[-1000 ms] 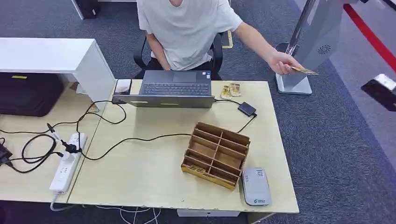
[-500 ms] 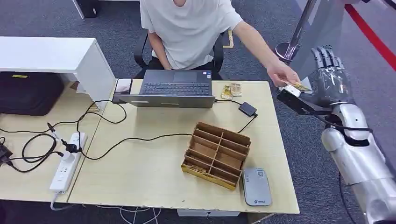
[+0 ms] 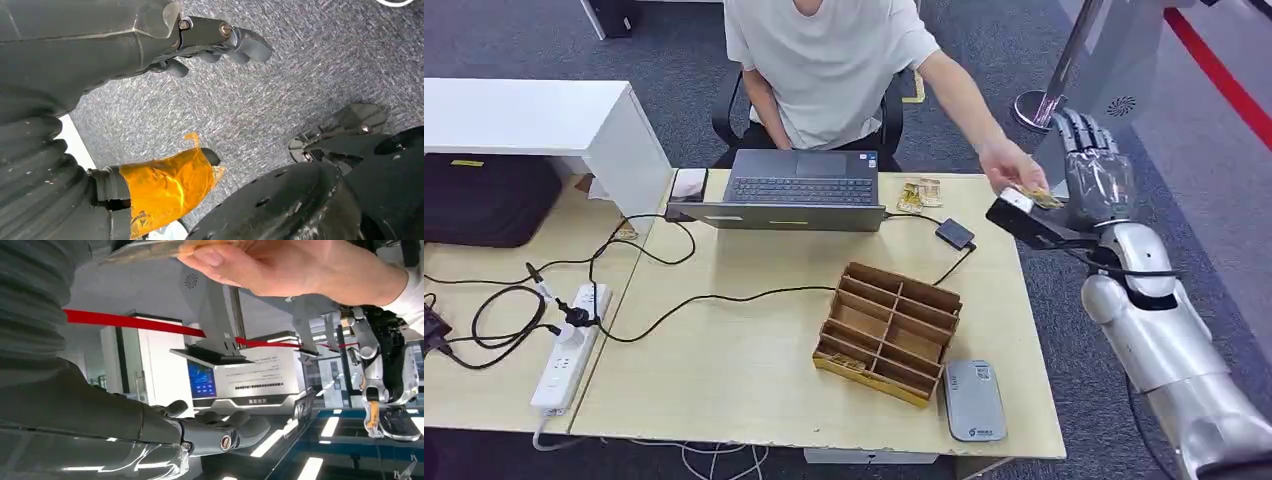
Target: Pass the card to the sensor for recognition and then transmit it.
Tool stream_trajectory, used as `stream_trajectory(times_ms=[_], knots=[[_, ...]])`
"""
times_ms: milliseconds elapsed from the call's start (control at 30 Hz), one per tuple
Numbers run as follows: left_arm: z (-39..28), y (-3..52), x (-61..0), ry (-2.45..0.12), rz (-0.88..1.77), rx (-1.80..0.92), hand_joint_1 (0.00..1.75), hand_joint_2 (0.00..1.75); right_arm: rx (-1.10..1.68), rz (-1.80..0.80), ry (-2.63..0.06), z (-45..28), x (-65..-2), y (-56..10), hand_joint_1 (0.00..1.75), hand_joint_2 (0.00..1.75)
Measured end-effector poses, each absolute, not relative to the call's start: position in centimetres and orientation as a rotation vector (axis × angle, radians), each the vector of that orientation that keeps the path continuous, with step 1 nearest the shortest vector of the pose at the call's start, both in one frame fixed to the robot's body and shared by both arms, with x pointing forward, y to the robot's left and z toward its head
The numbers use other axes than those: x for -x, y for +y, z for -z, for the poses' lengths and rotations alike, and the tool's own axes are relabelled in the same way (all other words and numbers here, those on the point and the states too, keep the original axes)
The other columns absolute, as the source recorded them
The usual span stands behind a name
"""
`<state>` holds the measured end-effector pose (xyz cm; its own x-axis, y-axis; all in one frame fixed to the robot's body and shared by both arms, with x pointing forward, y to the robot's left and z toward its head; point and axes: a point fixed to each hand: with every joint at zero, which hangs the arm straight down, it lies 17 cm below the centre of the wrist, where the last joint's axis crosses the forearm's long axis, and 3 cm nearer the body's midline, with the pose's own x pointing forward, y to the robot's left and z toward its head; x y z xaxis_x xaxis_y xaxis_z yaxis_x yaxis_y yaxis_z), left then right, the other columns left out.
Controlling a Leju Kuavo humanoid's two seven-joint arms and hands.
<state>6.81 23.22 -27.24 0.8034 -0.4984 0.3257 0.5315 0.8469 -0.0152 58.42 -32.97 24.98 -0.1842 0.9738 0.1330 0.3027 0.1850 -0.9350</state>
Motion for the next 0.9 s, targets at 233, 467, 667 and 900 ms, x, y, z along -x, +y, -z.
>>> stream_trajectory(times_ms=[233, 467, 667, 900], knots=[[27.22, 23.04, -6.65, -0.316, 0.552, 0.116, 0.00, 1.75, 1.191, -1.029, -1.671, -24.87, -58.30, -32.31, 1.75, 1.75], [27.22, 23.03, -6.64, -0.316, 0.552, 0.117, 0.00, 1.75, 1.180, -1.017, -1.677, -24.90, -58.29, -32.30, 1.75, 1.75], [27.22, 23.02, -6.62, -0.315, 0.552, 0.117, 0.00, 1.75, 1.175, -1.011, -1.684, -24.96, -58.27, -32.26, 1.75, 1.75], [26.97, 22.15, -6.38, -0.318, 0.551, 0.163, 0.00, 1.75, 1.162, -1.011, -1.696, -25.00, -58.24, -32.03, 1.75, 1.75]])
